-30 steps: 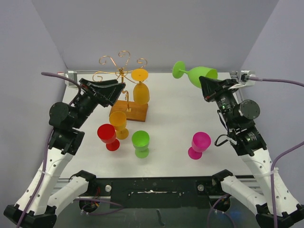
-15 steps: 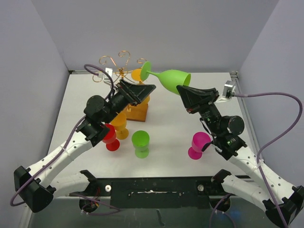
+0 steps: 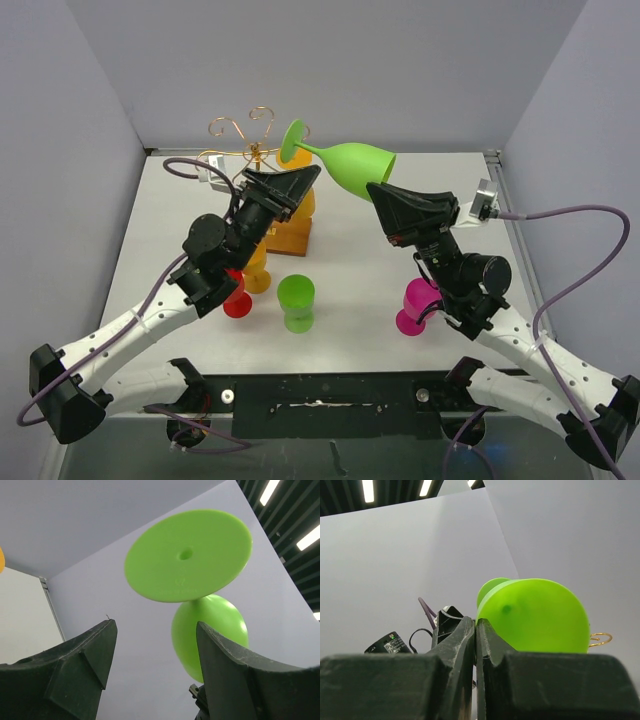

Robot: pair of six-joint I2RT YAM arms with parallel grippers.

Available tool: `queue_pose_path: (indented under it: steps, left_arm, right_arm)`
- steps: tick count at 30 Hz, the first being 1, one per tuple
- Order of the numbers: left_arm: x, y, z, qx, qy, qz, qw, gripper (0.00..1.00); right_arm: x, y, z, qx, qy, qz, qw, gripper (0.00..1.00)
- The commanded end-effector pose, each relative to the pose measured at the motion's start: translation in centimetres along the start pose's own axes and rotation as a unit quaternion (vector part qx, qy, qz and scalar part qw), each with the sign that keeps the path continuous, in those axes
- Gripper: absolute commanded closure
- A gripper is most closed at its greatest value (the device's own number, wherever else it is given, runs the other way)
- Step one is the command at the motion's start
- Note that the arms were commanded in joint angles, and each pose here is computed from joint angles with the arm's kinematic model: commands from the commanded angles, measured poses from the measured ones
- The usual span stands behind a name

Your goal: Place the wine glass upside down on the wine glass rack

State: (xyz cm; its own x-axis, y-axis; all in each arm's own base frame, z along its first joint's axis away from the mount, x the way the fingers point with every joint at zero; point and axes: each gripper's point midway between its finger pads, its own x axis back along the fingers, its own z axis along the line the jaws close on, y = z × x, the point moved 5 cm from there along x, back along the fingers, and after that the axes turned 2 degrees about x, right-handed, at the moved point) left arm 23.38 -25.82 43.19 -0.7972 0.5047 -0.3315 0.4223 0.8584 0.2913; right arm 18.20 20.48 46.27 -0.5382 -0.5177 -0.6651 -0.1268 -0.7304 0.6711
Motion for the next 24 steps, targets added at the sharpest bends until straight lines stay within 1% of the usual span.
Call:
queue_pose_path:
  steps: [1,11,14,19,23,24]
  left_arm:
    - [0.1,2.0,-3.3,0.018,-0.059,-0.048,0.997,0.37]
    - [0.6,2.3,-3.6,0.014,-0.078,-0.06,0.995,0.37]
    - [0.4,2.5,-4.1,0.032,-0.081,-0.065,0.994,0.37]
    - [-0.5,2.7,-5.6,0.049,-0.098,-0.063,0.992,0.38]
    - [-1.2,2.3,-6.0,0.052,-0.1,-0.058,0.992,0.45]
    - [-1.3,2.3,-6.1,0.052,-0.101,-0.057,0.992,0.48]
  right_arm:
    - [-0.3,1.2,0.5,0.002,0.007,-0.041,0.999,1.0]
    - [-0.4,0.3,0.6,-0.006,0.007,-0.029,1.0,1.0]
    - [-0.1,0.0,0.8,0.006,0.019,-0.016,1.0,1.0]
    - [0.5,0.0,1.1,0.001,0.03,-0.013,0.999,1.0]
    - [0.4,-0.3,1.3,-0.007,0.037,-0.01,0.999,1.0]
    - [0.4,-0.4,1.3,-0.009,0.039,-0.009,0.999,1.0]
